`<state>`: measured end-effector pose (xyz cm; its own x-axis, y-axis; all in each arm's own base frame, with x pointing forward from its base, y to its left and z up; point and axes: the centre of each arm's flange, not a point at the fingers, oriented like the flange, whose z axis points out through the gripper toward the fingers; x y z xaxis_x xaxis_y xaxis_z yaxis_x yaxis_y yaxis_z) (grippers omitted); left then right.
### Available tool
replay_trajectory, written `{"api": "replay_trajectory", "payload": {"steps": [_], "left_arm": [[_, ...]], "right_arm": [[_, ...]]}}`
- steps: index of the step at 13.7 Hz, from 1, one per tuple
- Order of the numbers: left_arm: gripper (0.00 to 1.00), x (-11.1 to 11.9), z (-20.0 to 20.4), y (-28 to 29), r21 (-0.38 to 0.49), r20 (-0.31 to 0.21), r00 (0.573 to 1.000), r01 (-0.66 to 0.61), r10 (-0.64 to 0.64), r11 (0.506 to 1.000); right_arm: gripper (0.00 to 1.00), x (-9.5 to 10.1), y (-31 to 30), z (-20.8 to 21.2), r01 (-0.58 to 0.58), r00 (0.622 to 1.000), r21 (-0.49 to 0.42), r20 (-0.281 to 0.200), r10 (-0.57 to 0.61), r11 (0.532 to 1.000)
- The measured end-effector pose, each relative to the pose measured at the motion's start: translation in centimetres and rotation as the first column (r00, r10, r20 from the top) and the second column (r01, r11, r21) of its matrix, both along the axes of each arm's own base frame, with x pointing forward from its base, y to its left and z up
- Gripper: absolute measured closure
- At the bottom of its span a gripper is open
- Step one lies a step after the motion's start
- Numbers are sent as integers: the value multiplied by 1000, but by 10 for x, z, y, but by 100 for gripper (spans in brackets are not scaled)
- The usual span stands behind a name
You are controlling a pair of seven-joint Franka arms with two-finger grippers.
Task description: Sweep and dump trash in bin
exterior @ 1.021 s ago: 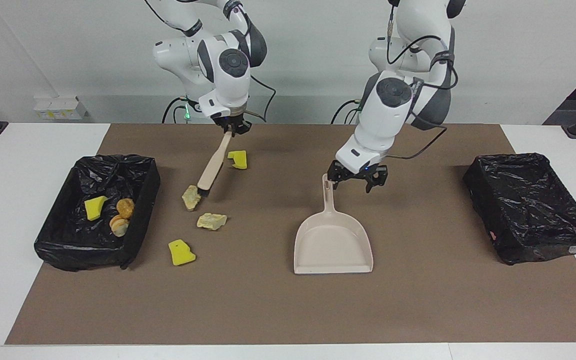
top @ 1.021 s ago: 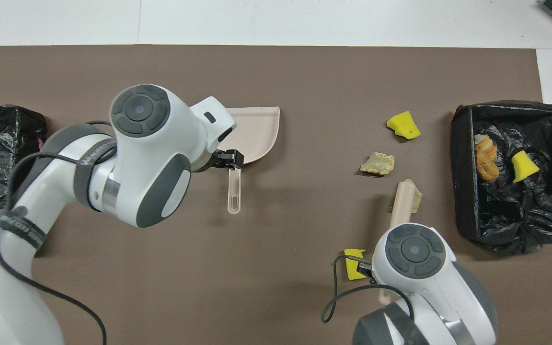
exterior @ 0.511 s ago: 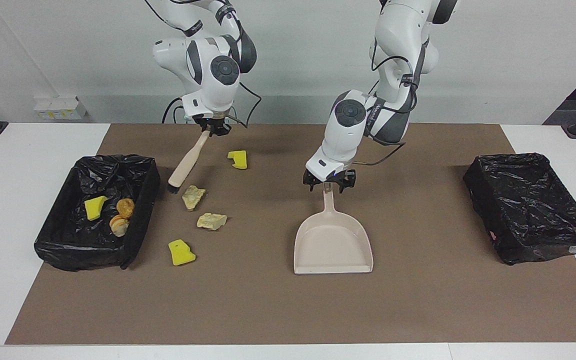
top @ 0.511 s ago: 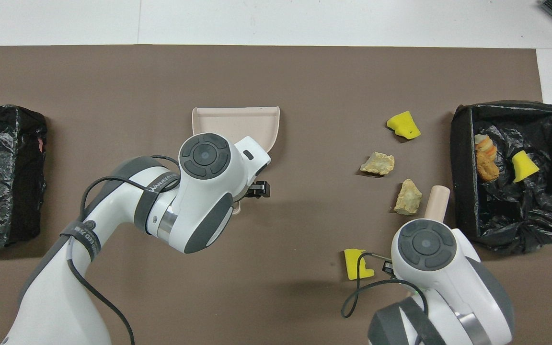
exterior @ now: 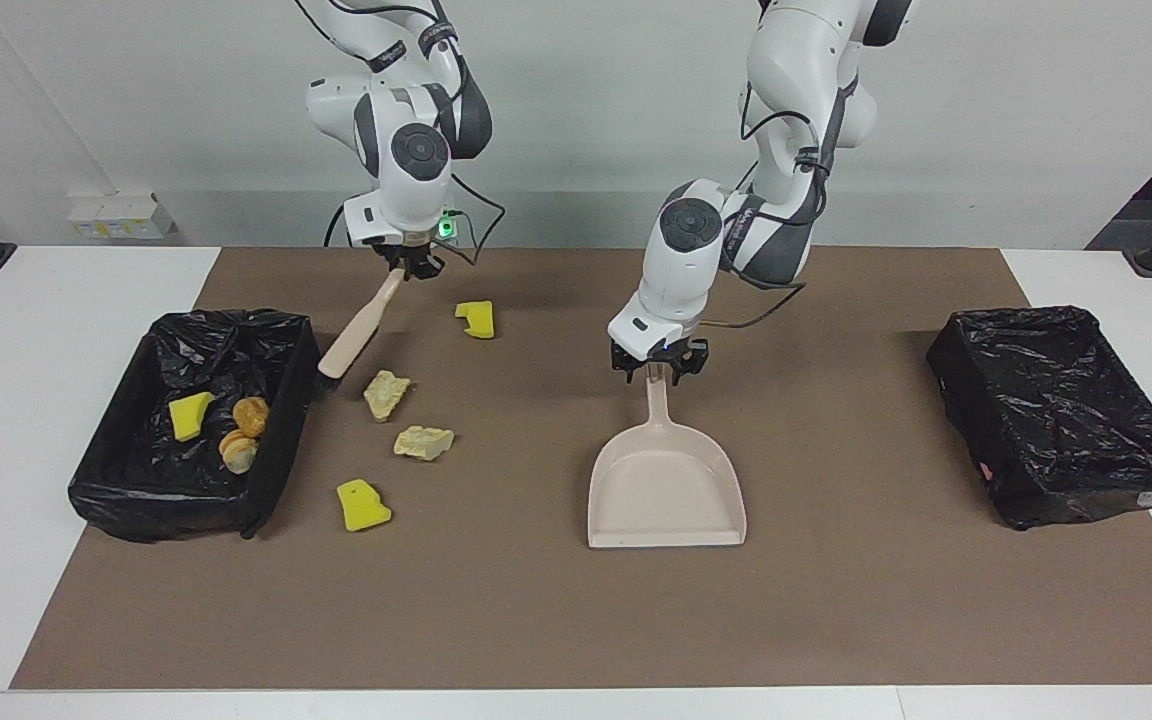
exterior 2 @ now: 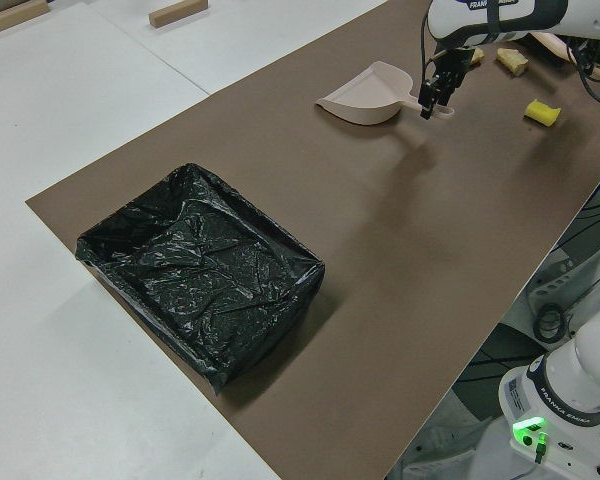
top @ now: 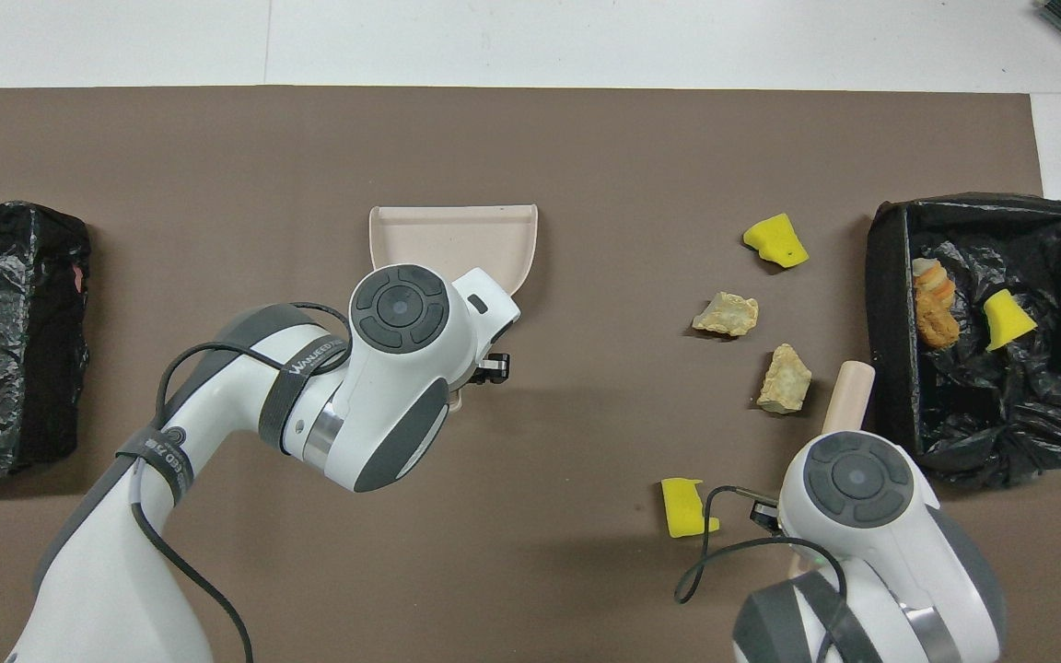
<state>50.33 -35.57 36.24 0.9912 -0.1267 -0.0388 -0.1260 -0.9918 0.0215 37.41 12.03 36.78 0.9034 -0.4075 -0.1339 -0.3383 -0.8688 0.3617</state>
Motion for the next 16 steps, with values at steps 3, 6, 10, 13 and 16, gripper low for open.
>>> {"api": "replay_trajectory", "payload": {"steps": [3,6,10,13,16], "left_arm": [[59,0,-1,1,20,13,1000,-6,6,1000],[67,5,4,5,82,66,997,43,-48,996],[67,15,39,20,212,68,951,282,-302,936],[67,31,80,61,234,29,882,452,-470,861],[67,36,116,112,234,-49,775,622,-630,747]], "right_arm": [[74,15,8,-15,-37,998,59,57,34,998],[74,33,23,-19,-45,996,127,77,35,991],[74,59,78,1,-96,992,210,106,75,973],[74,66,118,24,-183,981,226,106,163,957],[74,89,114,57,-286,957,250,123,262,925]]}}
